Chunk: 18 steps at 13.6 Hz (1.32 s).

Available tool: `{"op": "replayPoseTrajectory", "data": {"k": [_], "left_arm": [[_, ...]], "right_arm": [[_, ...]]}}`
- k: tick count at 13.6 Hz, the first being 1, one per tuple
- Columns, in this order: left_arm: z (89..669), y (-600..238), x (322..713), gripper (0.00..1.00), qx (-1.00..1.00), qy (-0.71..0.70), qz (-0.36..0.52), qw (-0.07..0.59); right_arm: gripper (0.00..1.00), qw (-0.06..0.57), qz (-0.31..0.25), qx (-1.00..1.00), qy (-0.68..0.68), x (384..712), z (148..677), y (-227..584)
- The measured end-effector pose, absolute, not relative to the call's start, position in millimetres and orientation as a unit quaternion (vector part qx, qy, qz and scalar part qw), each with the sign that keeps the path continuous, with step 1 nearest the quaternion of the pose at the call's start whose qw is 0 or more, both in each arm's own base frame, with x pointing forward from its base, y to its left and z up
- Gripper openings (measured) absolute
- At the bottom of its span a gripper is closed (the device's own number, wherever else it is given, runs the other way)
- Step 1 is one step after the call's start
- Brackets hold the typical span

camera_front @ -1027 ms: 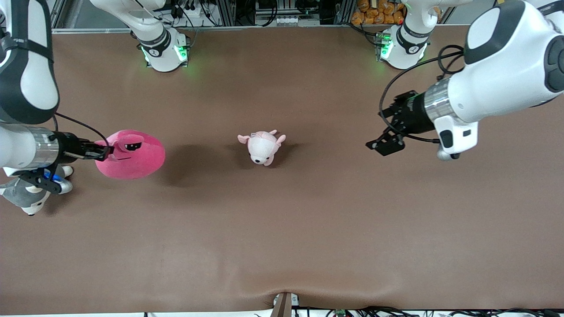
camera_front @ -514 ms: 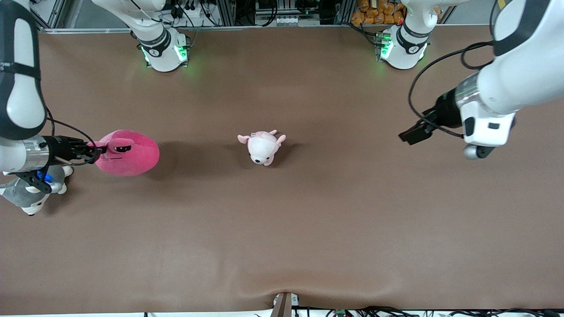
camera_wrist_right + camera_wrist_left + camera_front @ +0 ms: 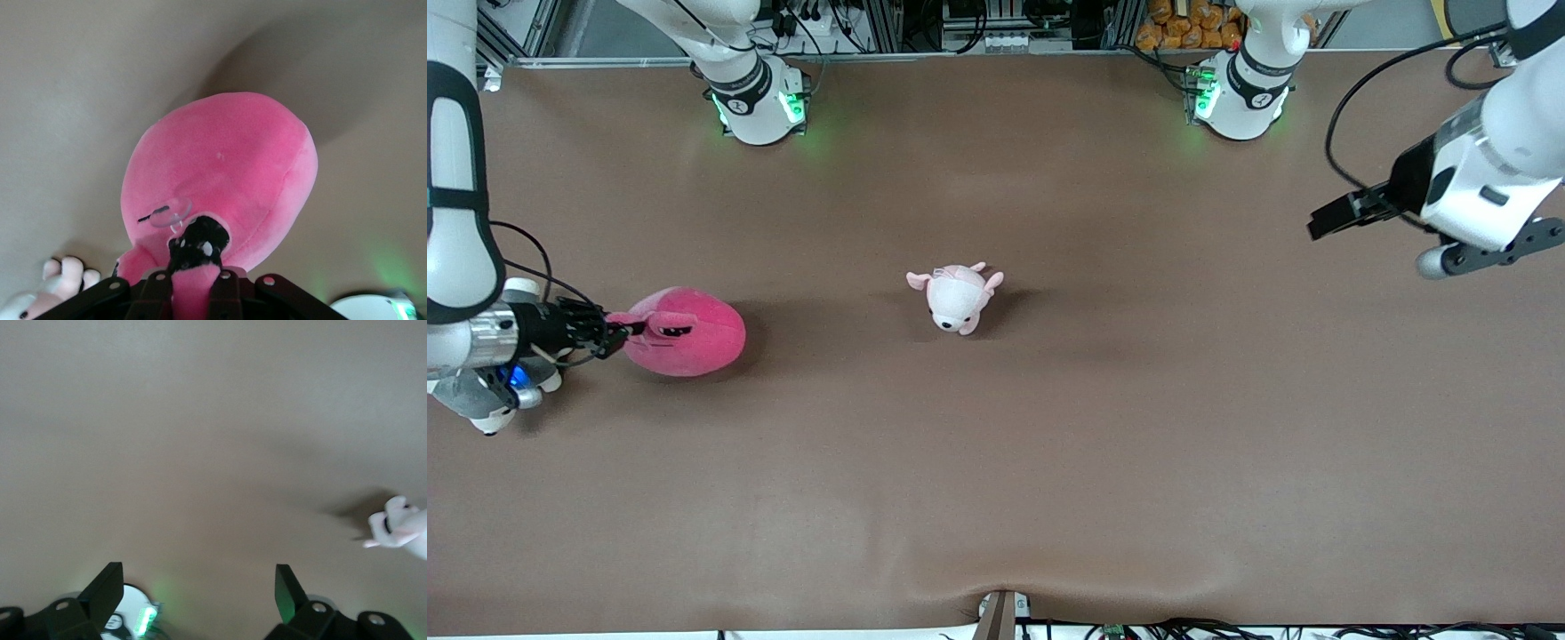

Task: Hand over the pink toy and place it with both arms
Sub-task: 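Lower the pink toy onto the table and open the right gripper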

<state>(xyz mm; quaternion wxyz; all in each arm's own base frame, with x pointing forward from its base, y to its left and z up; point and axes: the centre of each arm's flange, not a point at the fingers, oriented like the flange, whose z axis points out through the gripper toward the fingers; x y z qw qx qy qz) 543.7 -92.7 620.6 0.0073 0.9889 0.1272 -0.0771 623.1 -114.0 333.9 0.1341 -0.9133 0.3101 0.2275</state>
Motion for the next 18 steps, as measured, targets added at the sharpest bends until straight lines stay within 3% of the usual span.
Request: {"op": "replayPoseTrajectory", "data": {"k": [5,7,13,14,18], "left_arm": [[633,-88,493,1.00,0.995,0.092,-0.033,-0.022],[638,-91,480,1.00,0.996,0.078,-0.024,-0.024],[641,-71,481,1.00,0.998,0.064,-0.018,-0.018],[641,-70,481,1.00,0.998,0.065,-0.017,-0.017],[649,-52,486,1.00,0.997,0.081,-0.006,-0.015]], "right_arm": [[0.15,0.150,0.224,-0.915,0.301,630,292,-120],[0.30,0.153,0.220,-0.918,0.292,631,294,-120],[0.96,0.168,0.203,-0.937,0.227,635,299,-118],[1.00,0.172,0.195,-0.943,0.210,638,304,-119],[1.00,0.179,0.145,-0.962,0.149,648,350,-120]]}}
